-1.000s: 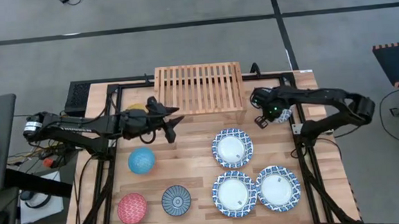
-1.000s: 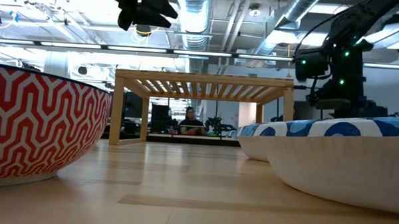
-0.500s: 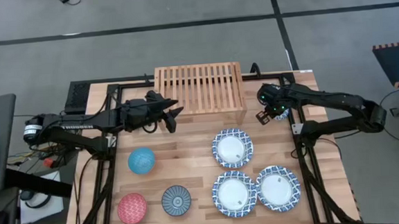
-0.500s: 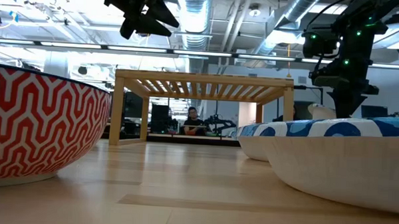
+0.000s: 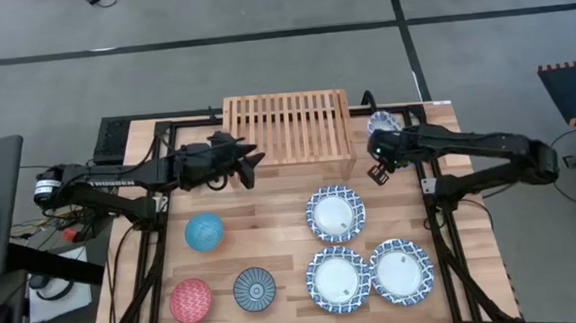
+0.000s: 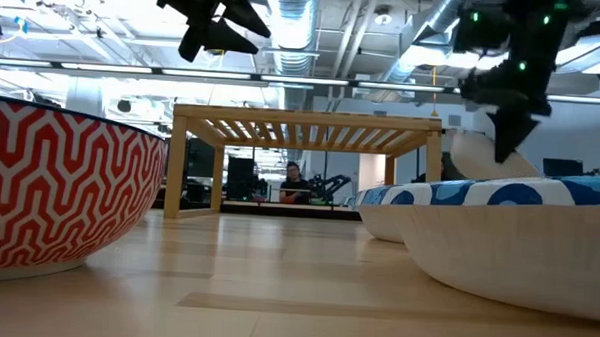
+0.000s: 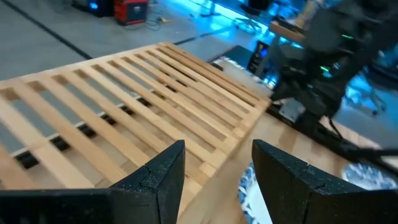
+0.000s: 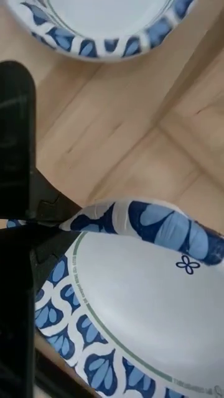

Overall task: Place and stack bowls onto a shelf
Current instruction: Put the white patterned bowl on the shelf

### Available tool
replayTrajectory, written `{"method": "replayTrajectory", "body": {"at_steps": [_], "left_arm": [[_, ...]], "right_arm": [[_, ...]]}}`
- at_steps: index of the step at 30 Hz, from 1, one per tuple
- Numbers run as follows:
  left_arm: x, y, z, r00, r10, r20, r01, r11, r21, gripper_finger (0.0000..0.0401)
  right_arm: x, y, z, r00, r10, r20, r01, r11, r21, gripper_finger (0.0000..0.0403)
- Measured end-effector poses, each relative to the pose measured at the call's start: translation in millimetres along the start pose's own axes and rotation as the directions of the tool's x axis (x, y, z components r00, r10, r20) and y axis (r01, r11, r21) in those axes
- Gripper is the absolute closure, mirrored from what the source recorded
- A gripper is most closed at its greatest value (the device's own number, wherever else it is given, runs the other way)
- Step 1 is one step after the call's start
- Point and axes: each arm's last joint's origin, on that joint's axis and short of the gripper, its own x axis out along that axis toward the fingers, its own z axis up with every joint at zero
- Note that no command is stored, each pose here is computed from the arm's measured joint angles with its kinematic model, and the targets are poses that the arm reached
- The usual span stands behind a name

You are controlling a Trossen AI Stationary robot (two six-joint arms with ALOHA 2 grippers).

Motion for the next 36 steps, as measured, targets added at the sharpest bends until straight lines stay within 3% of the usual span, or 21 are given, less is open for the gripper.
{"method": "replayTrajectory", "body": {"at_steps": [5, 11, 17, 25, 32, 36], "left_arm": [[-0.2, 1.5, 3.2, 0.995, 0.081, 0.059, -0.080, 0.997, -0.005, 0.0227], [-1.6, -2.2, 15.7, 0.979, 0.078, 0.188, -0.072, 0.997, -0.038, 0.0191], [8.4, 6.1, 15.9, 0.978, 0.098, 0.183, -0.082, 0.992, -0.092, 0.0144], [52.1, 3.5, -5.5, 0.983, -0.164, 0.079, 0.178, 0.962, -0.208, 0.0138], [80.5, -13.2, 3.1, 0.971, -0.229, 0.063, 0.237, 0.952, -0.194, 0.0138], [93.0, -25.2, 19.0, 0.969, -0.241, 0.045, 0.245, 0.959, -0.142, 0.0138]], "right_arm": [[-23.4, 11.8, 4.4, 0.989, -0.076, 0.124, 0.096, 0.982, -0.165, 0.0382], [-38.8, 27.1, 0.2, 0.951, -0.150, 0.270, 0.247, 0.895, -0.372, 0.0381], [-46.8, 40.1, -8.8, 0.920, -0.159, 0.358, 0.316, 0.843, -0.436, 0.0380], [-55.5, 51.9, -16.4, 0.882, -0.145, 0.448, 0.389, 0.762, -0.518, 0.0381], [-73.4, 50.1, -9.0, 0.817, -0.202, 0.541, 0.508, 0.695, -0.509, 0.0381], [-84.0, 49.9, -0.3, 0.799, -0.186, 0.572, 0.523, 0.685, -0.508, 0.0381]]}}
